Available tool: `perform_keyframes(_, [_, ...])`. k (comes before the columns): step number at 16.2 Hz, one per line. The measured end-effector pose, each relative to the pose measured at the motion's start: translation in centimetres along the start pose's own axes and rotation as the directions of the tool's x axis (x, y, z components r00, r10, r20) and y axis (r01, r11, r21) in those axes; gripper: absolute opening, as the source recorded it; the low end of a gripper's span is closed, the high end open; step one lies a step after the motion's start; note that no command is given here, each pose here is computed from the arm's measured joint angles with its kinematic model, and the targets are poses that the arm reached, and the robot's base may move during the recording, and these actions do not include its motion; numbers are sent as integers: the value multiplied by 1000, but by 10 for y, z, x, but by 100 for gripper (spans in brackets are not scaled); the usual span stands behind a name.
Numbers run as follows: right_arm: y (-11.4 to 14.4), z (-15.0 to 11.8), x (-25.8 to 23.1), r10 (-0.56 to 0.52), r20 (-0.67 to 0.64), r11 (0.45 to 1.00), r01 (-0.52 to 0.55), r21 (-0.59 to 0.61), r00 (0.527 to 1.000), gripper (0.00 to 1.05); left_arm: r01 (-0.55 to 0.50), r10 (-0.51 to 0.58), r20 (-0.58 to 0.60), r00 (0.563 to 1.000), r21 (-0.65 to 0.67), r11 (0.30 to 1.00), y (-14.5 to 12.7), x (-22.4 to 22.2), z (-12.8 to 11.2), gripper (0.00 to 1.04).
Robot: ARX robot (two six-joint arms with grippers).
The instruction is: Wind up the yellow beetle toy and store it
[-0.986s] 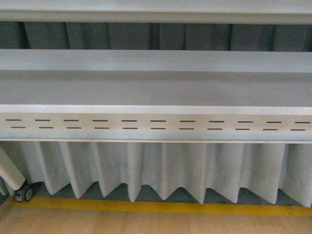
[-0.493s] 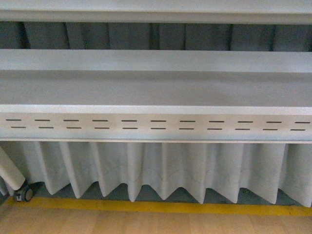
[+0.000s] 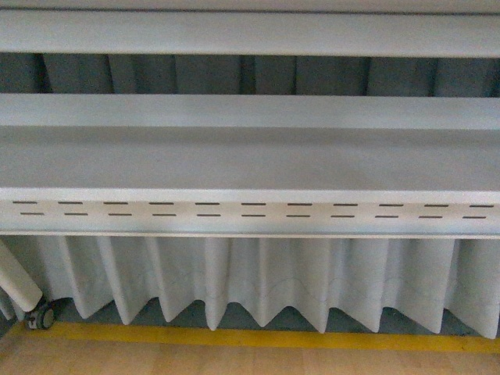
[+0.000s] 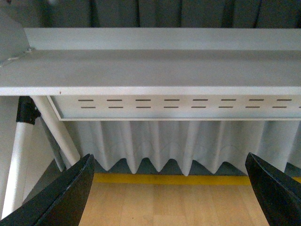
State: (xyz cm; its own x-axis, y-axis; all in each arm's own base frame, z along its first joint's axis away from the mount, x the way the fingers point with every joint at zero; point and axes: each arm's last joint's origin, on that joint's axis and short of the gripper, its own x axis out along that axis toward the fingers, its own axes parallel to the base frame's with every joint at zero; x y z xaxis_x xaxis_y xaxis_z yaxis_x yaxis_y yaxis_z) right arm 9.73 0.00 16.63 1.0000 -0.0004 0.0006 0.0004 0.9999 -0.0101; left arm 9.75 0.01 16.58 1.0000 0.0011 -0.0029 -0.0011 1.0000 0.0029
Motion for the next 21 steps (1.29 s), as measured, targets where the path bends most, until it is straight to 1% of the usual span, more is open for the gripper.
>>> perform_keyframes(21, [0,0,0,0,3,1000,0,0,1000,98,-1,1,3,1000,-1,1000,0,0,0,98])
